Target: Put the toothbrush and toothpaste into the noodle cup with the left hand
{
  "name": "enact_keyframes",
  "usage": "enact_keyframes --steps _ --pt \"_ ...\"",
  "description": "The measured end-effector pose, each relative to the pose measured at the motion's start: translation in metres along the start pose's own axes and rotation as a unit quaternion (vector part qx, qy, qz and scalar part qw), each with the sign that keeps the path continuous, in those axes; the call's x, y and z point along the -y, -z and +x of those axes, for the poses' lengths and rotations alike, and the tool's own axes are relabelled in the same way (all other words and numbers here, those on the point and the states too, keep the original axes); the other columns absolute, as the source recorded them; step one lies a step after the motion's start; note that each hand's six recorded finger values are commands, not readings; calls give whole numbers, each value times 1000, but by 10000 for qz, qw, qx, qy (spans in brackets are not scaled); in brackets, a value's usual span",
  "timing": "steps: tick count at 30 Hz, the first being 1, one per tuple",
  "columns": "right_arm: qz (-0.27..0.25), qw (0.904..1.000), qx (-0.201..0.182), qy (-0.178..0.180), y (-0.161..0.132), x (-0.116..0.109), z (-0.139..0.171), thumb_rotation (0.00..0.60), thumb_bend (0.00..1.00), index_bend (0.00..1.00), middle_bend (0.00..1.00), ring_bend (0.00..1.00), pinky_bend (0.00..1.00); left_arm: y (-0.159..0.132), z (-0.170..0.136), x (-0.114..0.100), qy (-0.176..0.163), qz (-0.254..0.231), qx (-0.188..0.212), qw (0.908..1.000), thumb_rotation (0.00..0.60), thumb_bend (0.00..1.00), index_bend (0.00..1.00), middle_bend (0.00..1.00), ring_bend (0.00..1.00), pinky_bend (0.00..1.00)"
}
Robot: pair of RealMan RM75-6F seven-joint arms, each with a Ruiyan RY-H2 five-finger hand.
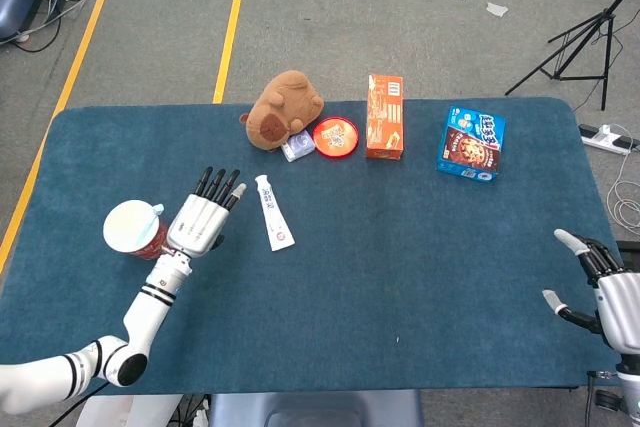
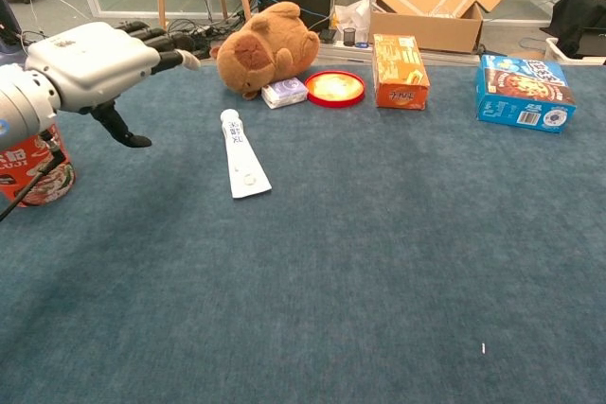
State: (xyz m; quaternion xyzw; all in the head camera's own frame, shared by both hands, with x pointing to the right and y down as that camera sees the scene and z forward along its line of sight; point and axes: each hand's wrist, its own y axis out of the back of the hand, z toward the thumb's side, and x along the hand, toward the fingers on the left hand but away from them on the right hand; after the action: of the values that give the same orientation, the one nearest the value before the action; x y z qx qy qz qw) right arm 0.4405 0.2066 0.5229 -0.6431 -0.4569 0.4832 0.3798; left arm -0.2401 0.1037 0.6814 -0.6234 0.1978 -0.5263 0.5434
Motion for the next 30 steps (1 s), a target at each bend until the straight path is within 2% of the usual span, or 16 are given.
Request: enact_keyframes --steps 8,19,30 --pt "-50 9999 139 -25 8 -1 -5 600 157 191 256 237 596 -11 11 9 129 211 141 9996 600 141 112 0 0 0" --pt "-126 9991 371 -149 23 2 -16 600 156 191 256 237 596 -19 34 11 199 288 177 9992 600 141 111 0 0 0" --pt "-189 9986 493 -99 31 -2 -20 600 157 191 256 237 596 -14 55 25 347 473 114 9982 600 141 108 0 0 0"
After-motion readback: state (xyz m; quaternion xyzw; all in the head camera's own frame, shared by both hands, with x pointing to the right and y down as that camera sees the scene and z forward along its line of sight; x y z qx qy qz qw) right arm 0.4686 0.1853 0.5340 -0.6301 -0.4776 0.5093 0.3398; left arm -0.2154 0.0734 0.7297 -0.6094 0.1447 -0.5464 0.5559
